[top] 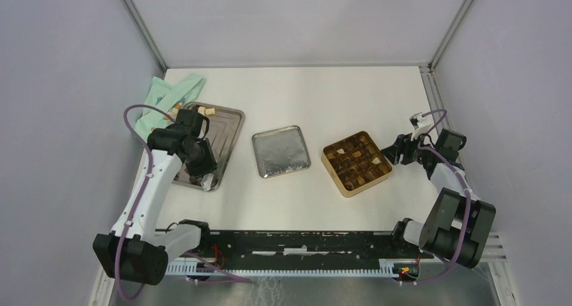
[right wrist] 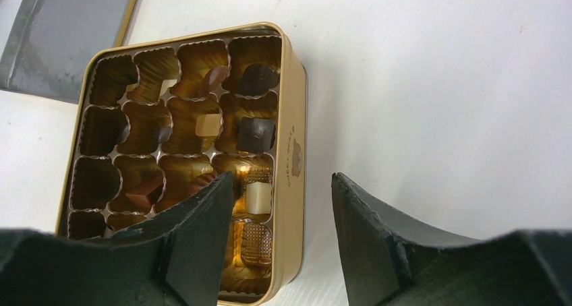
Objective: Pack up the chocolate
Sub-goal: Pick up the fake chocolate from the plate.
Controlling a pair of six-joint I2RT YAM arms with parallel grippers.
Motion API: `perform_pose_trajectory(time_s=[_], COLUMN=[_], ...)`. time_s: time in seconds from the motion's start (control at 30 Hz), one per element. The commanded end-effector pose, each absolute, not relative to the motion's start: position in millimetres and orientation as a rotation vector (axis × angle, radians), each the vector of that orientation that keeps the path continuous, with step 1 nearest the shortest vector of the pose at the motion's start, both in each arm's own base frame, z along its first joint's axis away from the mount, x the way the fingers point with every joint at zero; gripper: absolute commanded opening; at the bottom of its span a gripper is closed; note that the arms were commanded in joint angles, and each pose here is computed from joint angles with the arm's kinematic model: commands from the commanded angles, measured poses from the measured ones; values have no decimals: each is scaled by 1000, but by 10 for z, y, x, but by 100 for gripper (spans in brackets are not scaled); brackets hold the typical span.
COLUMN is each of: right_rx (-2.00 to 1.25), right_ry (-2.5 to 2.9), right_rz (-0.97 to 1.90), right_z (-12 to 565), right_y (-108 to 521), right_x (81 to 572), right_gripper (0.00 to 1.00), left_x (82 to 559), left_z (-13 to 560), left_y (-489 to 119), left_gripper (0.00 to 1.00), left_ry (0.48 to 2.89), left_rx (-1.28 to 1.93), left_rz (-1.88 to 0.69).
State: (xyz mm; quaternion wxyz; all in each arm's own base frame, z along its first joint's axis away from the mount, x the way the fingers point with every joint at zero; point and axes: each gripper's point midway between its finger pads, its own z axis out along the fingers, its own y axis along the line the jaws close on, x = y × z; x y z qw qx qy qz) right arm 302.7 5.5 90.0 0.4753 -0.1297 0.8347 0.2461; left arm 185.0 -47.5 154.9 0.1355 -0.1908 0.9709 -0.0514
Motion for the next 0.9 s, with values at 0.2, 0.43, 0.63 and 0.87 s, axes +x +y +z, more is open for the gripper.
perform_pose_trajectory(time_s=[0.2,0.43,0.63,0.87], right_rx=[-348,-355,-356,-354], right_ry=[2016,2009,2007,2006], right_rz=[630,628,635,643], right_z=[923,943,946,946], right_y=[75,73,79,86], right_x=[3053,3050,3050,3045], right_gripper=[61,61,61,61], left_x=[1454,1423,1340,1315], left_z=[1623,1539,1450,1393], left_y=[-400,-396,-429,-441], left_gripper=[40,40,41,42], left_ry=[2852,2878,2914,2929], left_rx=[-686,-670,-648,-636], left_rz=[-47,-19,-18,-12])
